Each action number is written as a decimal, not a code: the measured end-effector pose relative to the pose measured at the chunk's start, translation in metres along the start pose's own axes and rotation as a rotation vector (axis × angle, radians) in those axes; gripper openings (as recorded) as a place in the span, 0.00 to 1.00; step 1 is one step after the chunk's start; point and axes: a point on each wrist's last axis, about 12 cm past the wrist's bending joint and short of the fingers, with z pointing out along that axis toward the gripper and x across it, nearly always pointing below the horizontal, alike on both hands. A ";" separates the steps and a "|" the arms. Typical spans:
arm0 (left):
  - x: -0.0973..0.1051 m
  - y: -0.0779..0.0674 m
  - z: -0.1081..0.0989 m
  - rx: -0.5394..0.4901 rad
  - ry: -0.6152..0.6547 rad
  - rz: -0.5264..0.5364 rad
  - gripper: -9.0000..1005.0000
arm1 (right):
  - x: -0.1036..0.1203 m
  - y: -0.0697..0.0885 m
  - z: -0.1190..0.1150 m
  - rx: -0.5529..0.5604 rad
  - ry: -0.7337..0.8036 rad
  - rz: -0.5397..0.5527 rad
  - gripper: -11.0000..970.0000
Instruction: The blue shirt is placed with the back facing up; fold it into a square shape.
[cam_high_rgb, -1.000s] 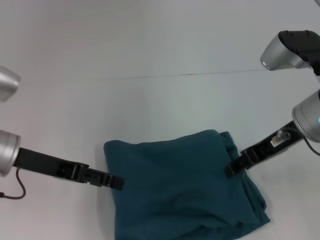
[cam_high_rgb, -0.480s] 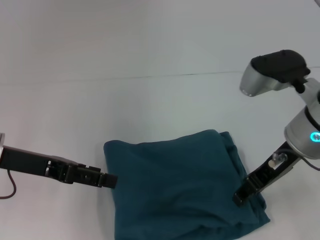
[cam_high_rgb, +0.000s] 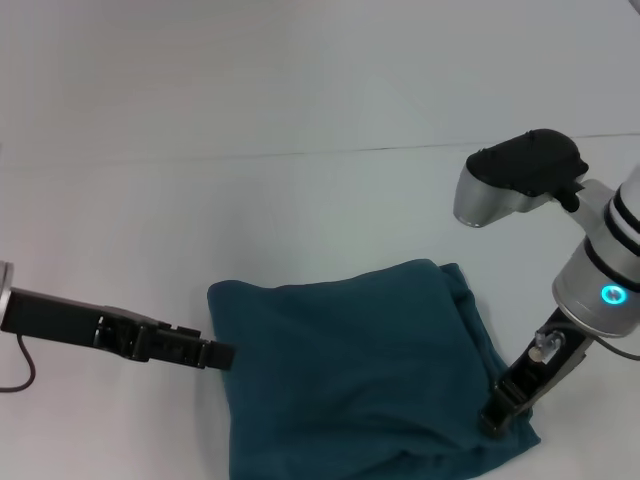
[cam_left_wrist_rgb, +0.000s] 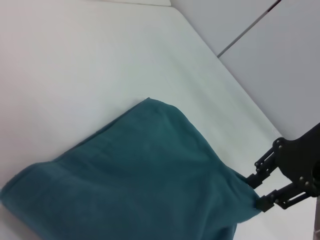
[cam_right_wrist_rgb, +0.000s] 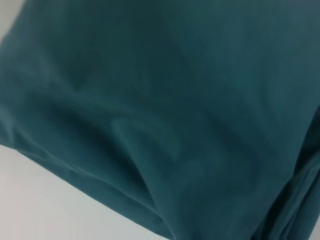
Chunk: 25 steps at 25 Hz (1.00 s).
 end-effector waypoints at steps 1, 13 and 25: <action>0.000 0.000 0.000 -0.001 0.000 0.002 0.89 | 0.000 0.000 0.002 0.003 0.010 -0.001 0.49; 0.000 0.001 0.003 -0.009 -0.005 0.004 0.89 | -0.004 -0.001 0.016 -0.006 0.001 -0.015 0.49; 0.004 0.002 0.004 -0.010 -0.009 0.001 0.89 | -0.006 0.000 0.007 -0.017 -0.051 -0.041 0.10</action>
